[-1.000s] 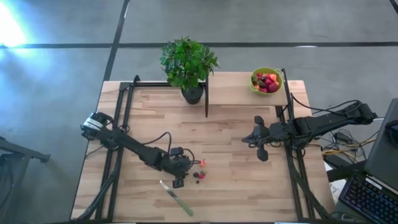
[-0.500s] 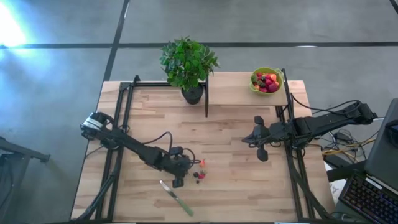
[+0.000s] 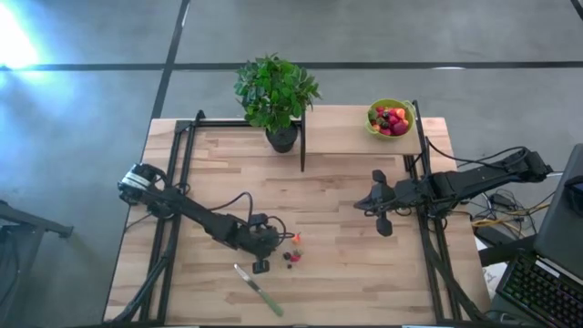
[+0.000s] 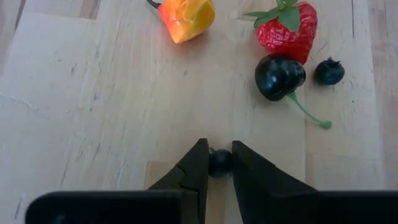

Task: Pick & Place Fruit
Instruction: Put the blueberry into the green strainer bowl on the shelf

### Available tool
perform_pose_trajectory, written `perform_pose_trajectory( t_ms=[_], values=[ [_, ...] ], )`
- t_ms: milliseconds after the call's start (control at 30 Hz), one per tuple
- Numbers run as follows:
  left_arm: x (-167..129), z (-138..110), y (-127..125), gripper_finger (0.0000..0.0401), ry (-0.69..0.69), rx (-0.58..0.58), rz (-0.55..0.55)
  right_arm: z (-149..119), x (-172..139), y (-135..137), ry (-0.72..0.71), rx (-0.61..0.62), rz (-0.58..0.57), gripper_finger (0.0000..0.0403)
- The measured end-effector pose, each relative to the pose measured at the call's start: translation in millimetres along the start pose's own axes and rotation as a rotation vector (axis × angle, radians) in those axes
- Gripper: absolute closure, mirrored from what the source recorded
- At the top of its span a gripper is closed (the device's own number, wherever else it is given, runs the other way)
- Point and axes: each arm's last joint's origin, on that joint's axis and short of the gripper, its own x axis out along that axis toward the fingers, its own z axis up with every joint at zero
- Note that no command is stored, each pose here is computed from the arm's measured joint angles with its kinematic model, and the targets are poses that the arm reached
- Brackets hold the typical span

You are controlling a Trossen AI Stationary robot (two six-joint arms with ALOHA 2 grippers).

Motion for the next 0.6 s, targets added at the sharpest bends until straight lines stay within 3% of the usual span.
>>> perform_pose_trajectory(
  t_ms=[267, 600],
  values=[
    [-4, 20, 2, 0.0343, 0.012, 0.068, -0.004, 1, 0, 0, -0.015, 0.002, 0.003, 0.0394],
    [-31, 101, 16, 0.0343, -0.201, 0.181, 0.113, 2, 0, 0, -0.019, -0.018, 0.004, 0.0394]
  ],
)
